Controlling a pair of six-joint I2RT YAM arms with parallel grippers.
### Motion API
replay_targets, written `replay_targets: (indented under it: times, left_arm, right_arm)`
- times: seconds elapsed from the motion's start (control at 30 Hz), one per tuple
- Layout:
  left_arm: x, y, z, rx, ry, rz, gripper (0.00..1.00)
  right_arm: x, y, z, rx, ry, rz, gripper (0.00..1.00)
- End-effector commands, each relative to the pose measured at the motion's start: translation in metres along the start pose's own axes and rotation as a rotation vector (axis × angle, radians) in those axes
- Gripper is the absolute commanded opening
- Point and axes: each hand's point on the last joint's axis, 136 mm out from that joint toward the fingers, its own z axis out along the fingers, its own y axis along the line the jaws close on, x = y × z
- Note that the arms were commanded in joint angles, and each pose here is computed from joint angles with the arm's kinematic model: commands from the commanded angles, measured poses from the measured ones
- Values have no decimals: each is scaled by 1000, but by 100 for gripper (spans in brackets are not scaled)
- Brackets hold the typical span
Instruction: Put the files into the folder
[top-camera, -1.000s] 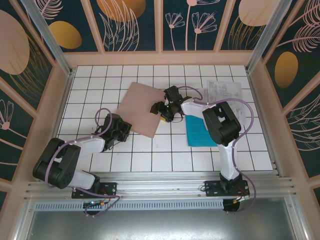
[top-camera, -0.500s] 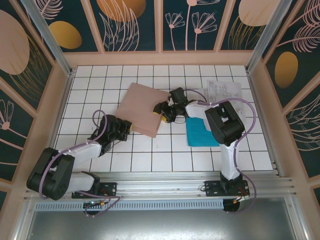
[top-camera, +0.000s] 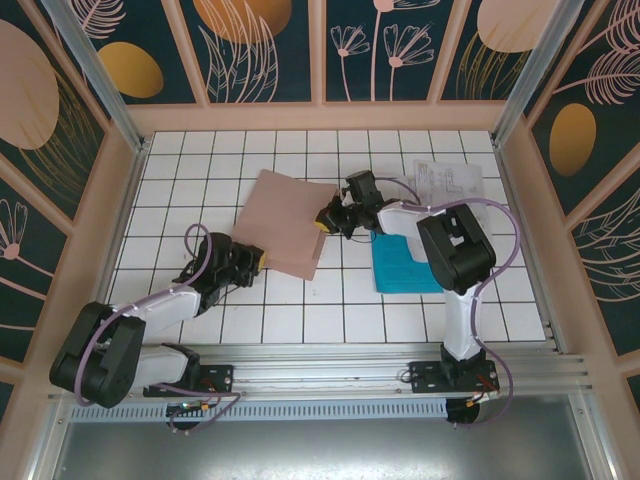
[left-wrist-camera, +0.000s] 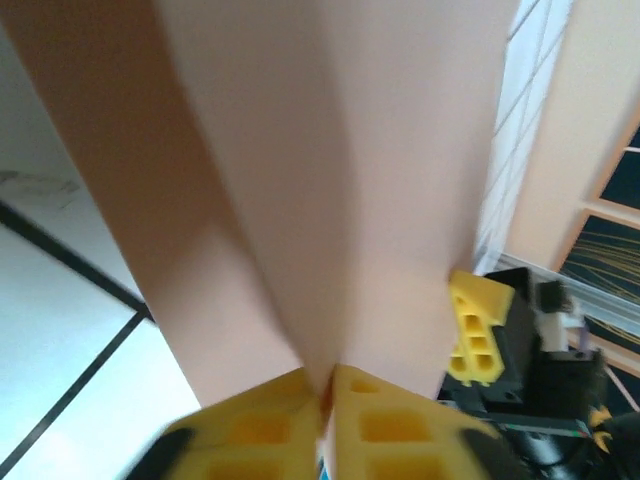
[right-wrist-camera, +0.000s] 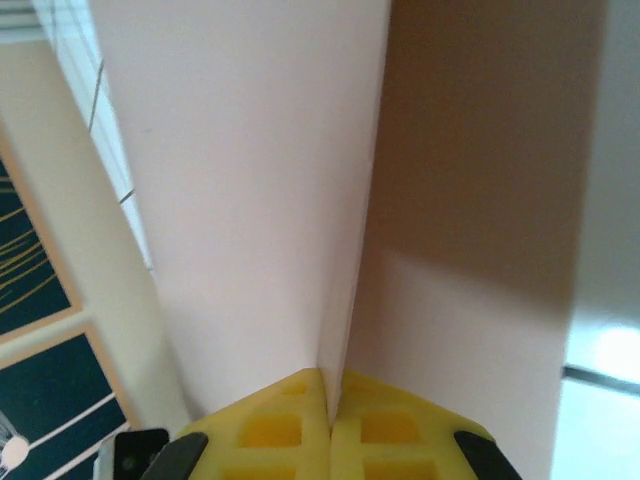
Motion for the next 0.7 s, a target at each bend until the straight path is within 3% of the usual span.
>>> replay_targets:
  times: [0.0,0.07,0.2,0.3,0.4,0.67]
  left_arm:
    - [-3,-17,-17,-98,-40,143,52]
    - [-8,-26,-27,-163,-67,241,56]
    - [-1,-48,-29,-212,-18,442,54]
    - [28,-85,-19,-245,52,768,53]
    - [59,-96,-3,-320,130,1023,52]
    - [80,-101,25,-542,41,1485,58]
  right_arm:
    - [-1,1,-8,11,-29,9,0]
    - [-1,2,-10,13,-32,19,0]
    - [-1,10,-14,9,-40,26,0]
    - [-2,14,-17,19,-41,26,0]
    - [-2,17,-19,41,-27,20,0]
    - [-3,23,-23,74,10,8,0]
